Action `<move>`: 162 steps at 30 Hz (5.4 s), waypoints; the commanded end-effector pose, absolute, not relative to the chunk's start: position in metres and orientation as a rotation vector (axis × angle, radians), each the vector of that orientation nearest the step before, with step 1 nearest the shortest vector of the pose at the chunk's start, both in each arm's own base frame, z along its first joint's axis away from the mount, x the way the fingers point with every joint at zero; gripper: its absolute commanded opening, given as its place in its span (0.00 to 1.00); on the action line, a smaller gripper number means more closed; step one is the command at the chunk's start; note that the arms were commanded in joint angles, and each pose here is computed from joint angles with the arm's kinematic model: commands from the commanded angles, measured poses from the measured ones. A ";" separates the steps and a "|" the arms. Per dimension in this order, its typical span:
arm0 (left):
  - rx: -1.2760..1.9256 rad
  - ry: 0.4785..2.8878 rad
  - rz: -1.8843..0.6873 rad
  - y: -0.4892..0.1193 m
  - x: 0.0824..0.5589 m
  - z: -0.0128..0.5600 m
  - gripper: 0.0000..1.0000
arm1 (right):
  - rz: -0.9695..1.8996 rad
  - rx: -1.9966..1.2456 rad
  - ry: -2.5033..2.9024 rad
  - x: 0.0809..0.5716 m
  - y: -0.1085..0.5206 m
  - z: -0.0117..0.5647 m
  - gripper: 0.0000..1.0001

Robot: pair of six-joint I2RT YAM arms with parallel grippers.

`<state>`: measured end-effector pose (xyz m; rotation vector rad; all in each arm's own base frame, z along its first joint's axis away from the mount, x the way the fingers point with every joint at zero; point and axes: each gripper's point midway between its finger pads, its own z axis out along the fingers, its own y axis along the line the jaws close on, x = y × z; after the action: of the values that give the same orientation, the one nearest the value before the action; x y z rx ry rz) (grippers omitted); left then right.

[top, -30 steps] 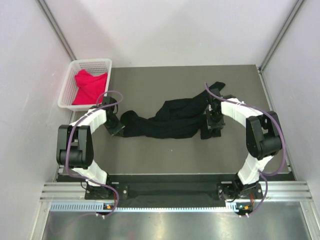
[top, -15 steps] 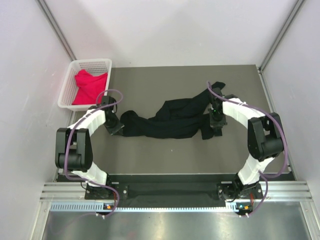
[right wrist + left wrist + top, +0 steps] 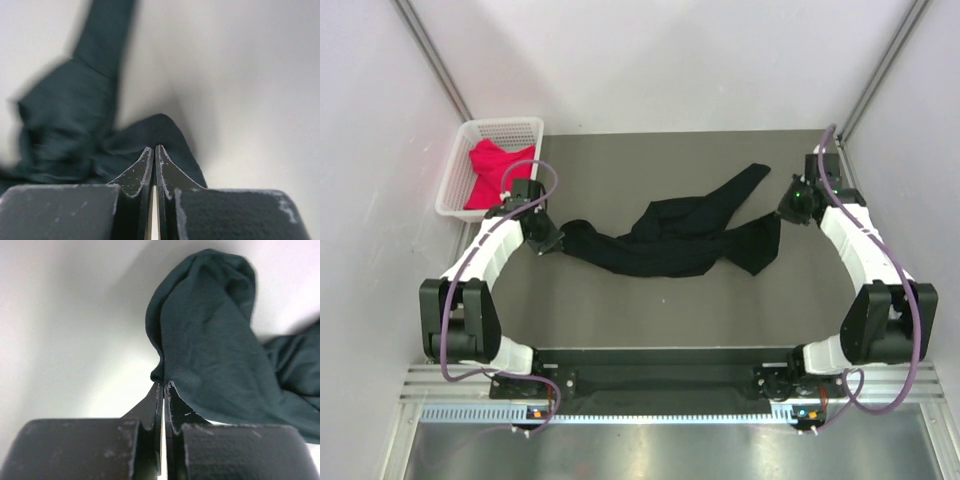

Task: Fold and stack the t-shirts
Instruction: Flatten the tshirt out

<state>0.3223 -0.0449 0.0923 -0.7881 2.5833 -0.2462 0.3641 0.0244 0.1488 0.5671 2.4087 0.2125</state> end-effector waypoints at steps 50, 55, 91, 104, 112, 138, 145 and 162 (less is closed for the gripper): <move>-0.234 1.206 -0.662 -0.051 0.384 0.628 0.00 | 0.796 0.208 0.759 0.291 -0.034 0.732 0.00; -0.229 1.065 -0.552 -0.034 0.308 0.670 0.00 | 0.693 0.143 0.661 0.215 -0.011 0.760 0.00; -0.244 0.953 -0.682 -0.040 0.454 0.662 0.00 | 0.635 0.079 0.610 0.310 -0.044 0.772 0.00; -0.229 0.887 -0.638 -0.036 0.351 0.693 0.00 | 0.585 0.008 0.570 0.209 0.008 0.794 0.00; -0.214 0.761 -0.556 -0.024 0.234 0.719 0.00 | 0.512 -0.070 0.484 0.103 0.053 0.807 0.00; -0.260 1.164 -0.667 -0.050 0.392 0.575 0.00 | 0.579 0.120 0.864 0.283 -0.012 0.668 0.00; -0.185 1.508 -0.678 -0.108 0.499 0.412 0.00 | 0.565 0.304 1.151 0.405 -0.061 0.486 0.00; -0.224 1.893 -0.674 -0.148 0.712 0.131 0.00 | 0.635 0.446 1.545 0.632 -0.087 0.254 0.00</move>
<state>0.6850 -0.1665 0.0651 -0.2352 2.0494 -0.6727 0.6065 -0.0926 0.1960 0.5800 1.6572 0.6633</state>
